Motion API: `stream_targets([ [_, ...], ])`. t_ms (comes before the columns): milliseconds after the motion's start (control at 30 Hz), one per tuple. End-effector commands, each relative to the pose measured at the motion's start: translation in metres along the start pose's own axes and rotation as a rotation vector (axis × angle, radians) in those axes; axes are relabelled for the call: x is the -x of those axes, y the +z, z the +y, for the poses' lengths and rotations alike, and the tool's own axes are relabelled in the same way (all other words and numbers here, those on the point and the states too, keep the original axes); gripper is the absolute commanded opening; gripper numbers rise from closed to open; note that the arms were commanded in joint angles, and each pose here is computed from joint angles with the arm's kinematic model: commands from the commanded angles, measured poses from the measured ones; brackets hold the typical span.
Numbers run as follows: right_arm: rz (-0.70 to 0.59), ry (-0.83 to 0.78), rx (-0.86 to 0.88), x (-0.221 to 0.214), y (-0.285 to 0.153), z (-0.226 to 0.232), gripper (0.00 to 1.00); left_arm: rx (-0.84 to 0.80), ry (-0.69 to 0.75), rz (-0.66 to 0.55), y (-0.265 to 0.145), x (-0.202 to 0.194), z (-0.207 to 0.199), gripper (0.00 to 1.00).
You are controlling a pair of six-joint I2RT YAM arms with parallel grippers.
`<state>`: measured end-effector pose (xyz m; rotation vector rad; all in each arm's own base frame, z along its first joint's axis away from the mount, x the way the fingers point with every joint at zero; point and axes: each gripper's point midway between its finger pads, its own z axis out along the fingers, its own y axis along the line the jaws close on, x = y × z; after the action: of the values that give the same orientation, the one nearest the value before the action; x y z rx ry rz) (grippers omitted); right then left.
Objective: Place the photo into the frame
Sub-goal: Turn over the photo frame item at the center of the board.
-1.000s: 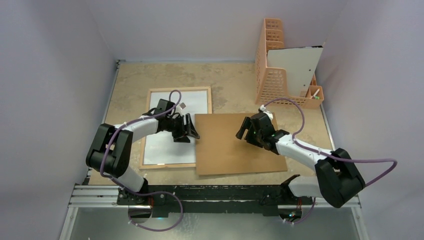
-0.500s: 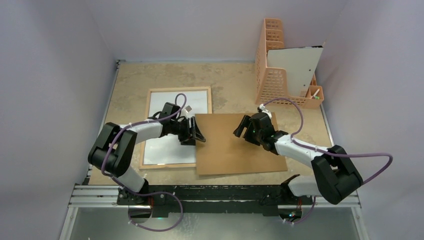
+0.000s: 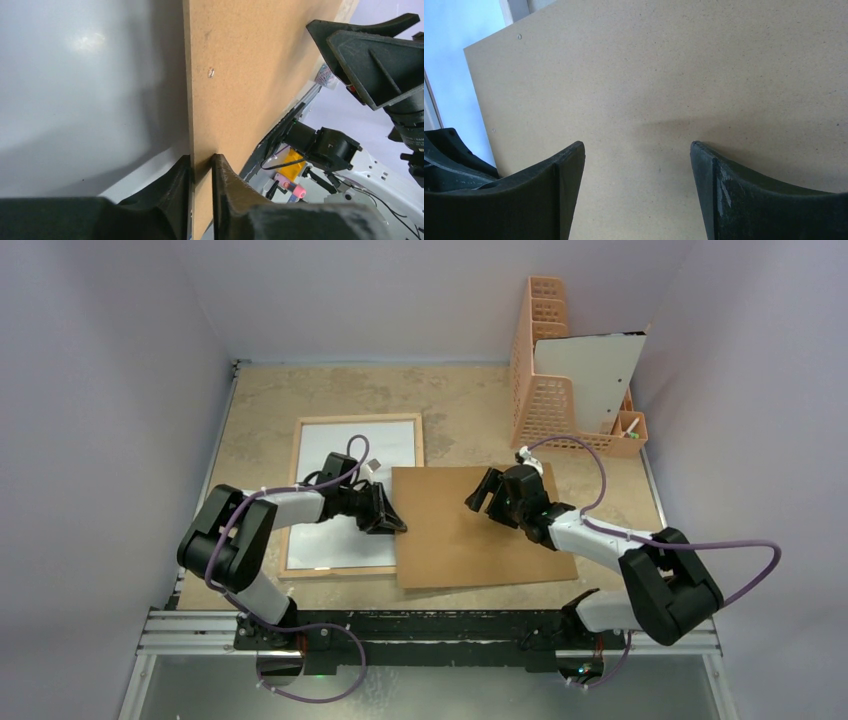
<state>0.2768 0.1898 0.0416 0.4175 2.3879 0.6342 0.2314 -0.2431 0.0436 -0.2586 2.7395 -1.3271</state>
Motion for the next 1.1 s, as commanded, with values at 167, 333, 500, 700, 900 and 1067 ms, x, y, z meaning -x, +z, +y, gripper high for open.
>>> stream_targets([
  [167,0.075,-0.009,-0.033,-0.020,-0.013,-0.012,0.79,-0.156,0.157,-0.058,-0.026,0.019,-0.068,0.00],
  [333,-0.062,-0.100,0.048,0.026,-0.034,0.023,0.80,-0.142,0.292,-0.091,-0.051,0.028,-0.097,0.00],
  [500,-0.168,-0.232,0.170,0.074,-0.061,0.077,0.83,-0.111,0.490,-0.146,-0.085,0.038,-0.131,0.00],
  [700,-0.362,-0.410,0.334,0.129,-0.108,0.139,0.86,-0.109,0.678,-0.224,-0.124,0.048,-0.176,0.00],
  [900,-0.454,-0.550,0.493,0.135,-0.146,0.171,0.86,-0.128,0.596,-0.292,-0.138,0.061,-0.204,0.00],
  [1067,-0.517,-0.620,0.480,0.113,-0.162,0.189,0.87,-0.019,0.437,-0.410,-0.160,0.087,-0.206,0.00],
])
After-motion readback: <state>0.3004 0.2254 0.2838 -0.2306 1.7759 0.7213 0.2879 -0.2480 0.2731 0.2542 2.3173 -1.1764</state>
